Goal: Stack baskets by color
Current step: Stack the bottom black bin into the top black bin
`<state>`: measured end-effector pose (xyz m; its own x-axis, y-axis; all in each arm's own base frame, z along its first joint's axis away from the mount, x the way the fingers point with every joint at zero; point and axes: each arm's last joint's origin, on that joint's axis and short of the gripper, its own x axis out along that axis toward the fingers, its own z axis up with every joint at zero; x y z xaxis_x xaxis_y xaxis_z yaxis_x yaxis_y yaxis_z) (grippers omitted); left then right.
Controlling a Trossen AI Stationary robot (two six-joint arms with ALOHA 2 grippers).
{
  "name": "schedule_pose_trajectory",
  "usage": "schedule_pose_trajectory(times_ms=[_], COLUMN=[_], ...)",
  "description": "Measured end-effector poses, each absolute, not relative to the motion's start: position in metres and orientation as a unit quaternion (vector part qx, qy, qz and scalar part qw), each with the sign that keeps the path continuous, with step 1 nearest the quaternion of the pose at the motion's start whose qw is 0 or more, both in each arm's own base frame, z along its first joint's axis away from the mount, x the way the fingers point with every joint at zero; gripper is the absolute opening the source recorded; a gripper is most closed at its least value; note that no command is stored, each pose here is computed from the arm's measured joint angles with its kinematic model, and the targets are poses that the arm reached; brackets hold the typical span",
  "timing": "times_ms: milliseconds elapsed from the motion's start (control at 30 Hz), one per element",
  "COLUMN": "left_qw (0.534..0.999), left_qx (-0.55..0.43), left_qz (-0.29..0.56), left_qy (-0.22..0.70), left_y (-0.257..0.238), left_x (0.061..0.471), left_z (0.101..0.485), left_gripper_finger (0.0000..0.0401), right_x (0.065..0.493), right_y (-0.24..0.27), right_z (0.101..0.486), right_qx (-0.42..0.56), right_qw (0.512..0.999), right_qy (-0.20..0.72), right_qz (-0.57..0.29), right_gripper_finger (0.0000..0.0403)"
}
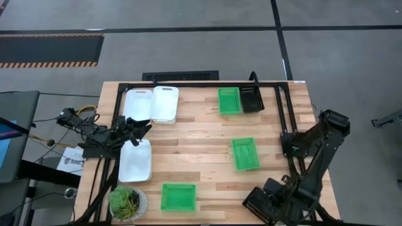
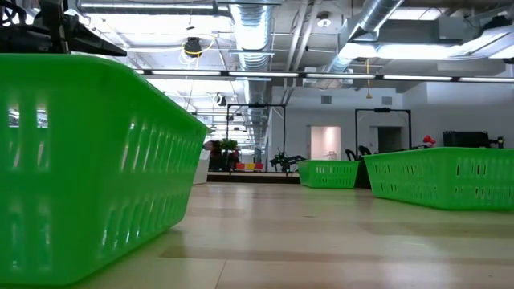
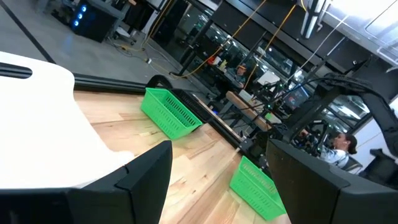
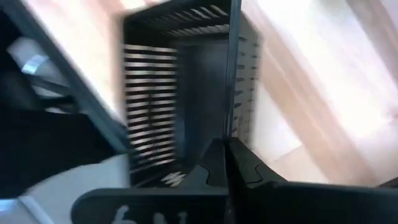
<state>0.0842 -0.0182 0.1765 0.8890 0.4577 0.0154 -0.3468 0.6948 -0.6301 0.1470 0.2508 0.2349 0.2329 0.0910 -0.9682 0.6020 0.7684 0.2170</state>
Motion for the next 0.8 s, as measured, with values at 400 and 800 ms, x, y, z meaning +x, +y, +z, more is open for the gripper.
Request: schedule_pose_trajectory(times_ms=[400, 800], left_qw=[0.915, 0.914], left_qx=[-0.329, -0.328], left_qz=[0.217, 0.224], left_qy=[-0.087, -0.088], left_y=[-0.018, -0.018], left_x=[0.084, 0.084], left_z=[0.176, 0.176], left_gripper_finger=[0.0249, 0.0249], right_x=[0.145, 0.15], right_y=[0.198, 0.096], right_z=[0.289, 0.322], right_qx=[0.334, 0.374], right_qw=[0.791, 0.769], right_qy=[0.471, 0.32], right_qz=[-0.201, -0.407], right_gripper_finger=[0.0001, 0.0001])
